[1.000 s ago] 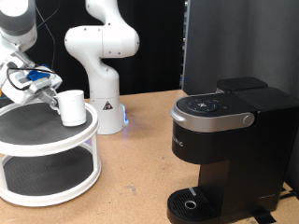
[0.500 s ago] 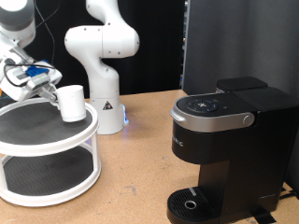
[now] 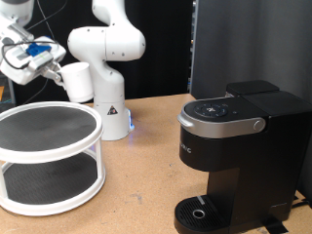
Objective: Make a cup of coffee with the keurig machine
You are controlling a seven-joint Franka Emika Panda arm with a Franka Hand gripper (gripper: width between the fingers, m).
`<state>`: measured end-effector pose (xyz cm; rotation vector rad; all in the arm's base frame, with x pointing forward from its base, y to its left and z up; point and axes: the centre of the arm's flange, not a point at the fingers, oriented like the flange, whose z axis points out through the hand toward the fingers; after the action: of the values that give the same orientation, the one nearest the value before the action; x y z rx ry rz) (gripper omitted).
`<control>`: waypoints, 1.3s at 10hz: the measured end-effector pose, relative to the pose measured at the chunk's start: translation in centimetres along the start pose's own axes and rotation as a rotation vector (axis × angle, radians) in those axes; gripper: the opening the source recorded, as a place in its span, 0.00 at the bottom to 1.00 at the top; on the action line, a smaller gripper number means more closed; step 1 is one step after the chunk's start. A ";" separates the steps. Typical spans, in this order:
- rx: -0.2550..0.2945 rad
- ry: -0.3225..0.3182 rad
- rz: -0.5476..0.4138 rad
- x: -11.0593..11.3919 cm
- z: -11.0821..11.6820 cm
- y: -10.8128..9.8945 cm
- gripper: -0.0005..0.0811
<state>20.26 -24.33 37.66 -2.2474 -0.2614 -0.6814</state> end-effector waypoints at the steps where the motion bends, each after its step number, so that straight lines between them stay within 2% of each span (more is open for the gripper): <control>1: 0.007 -0.020 0.003 0.8 -0.7 -1.0 0.10; 2: 0.002 -0.032 -0.003 1.6 -1.4 -1.8 0.10; 4: -0.017 -0.011 -0.044 2.3 -2.4 -3.1 0.10; 6: -0.011 -0.021 -0.019 2.2 -2.0 -2.9 0.10; 7: -0.015 -0.028 0.010 2.3 -1.4 -2.8 0.10; 9: -0.041 0.001 0.052 3.6 1.0 -2.8 0.10; 13: -0.091 0.066 0.050 7.1 6.0 -2.8 0.10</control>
<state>27.47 -18.19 39.88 -2.3047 -0.1440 -0.7535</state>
